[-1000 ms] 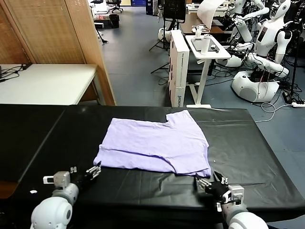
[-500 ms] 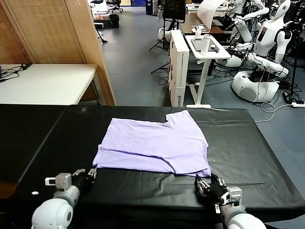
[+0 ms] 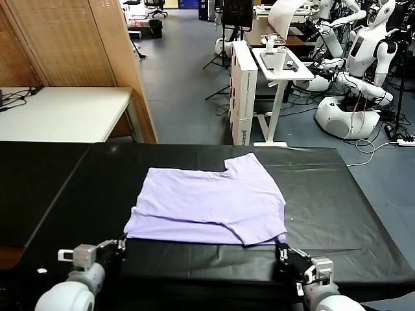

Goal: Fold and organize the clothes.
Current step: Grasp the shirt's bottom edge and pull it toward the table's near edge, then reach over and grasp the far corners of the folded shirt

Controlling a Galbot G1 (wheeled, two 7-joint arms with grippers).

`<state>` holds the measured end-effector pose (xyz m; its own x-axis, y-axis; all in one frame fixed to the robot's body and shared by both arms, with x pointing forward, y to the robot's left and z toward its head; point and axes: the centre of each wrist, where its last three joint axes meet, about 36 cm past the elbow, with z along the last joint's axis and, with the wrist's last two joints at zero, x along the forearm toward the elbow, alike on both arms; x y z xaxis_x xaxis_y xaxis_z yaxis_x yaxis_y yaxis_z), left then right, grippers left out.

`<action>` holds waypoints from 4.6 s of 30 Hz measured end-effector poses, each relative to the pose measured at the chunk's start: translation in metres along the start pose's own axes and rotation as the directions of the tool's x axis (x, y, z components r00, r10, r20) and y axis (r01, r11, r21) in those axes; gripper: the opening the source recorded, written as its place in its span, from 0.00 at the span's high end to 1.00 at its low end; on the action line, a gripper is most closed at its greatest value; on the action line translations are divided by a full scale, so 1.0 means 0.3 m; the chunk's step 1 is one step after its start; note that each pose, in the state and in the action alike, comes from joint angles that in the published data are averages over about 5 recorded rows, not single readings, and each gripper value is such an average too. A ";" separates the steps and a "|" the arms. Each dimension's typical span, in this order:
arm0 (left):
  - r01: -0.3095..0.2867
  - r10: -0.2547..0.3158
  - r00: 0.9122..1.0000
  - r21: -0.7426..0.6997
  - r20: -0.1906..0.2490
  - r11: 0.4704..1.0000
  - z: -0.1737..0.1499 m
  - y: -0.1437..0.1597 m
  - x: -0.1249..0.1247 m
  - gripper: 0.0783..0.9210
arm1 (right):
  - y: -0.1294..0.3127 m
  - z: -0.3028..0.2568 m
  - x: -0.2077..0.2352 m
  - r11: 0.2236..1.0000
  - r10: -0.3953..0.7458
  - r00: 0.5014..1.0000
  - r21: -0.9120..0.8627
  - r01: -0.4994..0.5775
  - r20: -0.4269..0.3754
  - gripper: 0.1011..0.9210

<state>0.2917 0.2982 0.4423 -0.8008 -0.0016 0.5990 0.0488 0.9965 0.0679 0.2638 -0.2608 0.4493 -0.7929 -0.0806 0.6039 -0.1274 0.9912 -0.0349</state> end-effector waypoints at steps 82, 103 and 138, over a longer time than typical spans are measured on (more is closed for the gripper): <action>0.036 -0.006 0.954 -0.096 0.299 0.995 -0.186 0.088 -0.441 0.02 | -0.100 -0.455 -0.726 0.993 -0.111 0.960 0.000 0.115 0.258 0.02; -0.079 0.091 0.971 -0.062 0.221 0.995 -0.220 0.064 -0.554 0.03 | -0.056 -0.494 -0.886 0.996 -0.083 0.983 -0.007 0.085 0.166 0.02; -0.112 0.114 0.976 -0.020 0.185 0.994 -0.231 0.050 -0.565 0.76 | -0.026 -0.440 -0.866 0.994 -0.109 0.985 -0.007 0.110 0.135 0.91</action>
<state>0.4694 0.3076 0.3971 -0.8866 0.1271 0.4448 0.1502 0.9885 0.0168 0.5495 -0.2336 0.3977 -0.8477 -0.2011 0.4908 -0.2100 0.9770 0.0376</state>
